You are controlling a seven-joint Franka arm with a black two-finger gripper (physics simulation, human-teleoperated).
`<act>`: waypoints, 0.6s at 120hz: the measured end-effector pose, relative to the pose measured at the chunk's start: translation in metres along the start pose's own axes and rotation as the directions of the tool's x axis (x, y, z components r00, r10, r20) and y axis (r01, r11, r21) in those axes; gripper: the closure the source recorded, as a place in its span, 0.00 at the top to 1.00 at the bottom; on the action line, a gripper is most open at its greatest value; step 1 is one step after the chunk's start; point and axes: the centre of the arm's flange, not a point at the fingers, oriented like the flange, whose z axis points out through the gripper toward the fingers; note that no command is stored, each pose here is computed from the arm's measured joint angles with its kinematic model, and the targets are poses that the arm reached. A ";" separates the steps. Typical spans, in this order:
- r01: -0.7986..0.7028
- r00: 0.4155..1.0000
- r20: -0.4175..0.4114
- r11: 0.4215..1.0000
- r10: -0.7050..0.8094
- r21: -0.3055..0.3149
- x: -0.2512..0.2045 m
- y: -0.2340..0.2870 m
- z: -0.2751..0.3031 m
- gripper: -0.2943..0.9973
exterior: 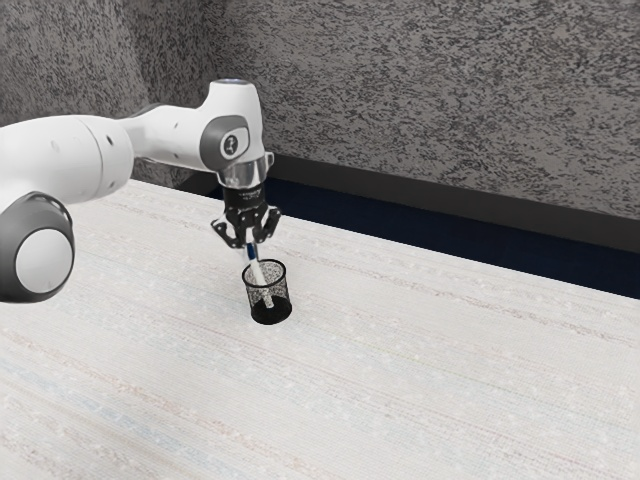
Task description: Take the marker out of the pen holder and place it to the left of the pen holder.
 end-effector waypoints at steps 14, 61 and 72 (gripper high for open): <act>-0.005 1.000 -0.003 1.000 0.005 -0.002 -0.001 0.001 -0.002 0.24; -0.027 0.993 -0.114 0.992 0.012 -0.125 -0.033 -0.033 -0.141 0.18; 0.000 0.993 -0.118 0.991 -0.016 -0.136 -0.020 -0.049 -0.156 0.18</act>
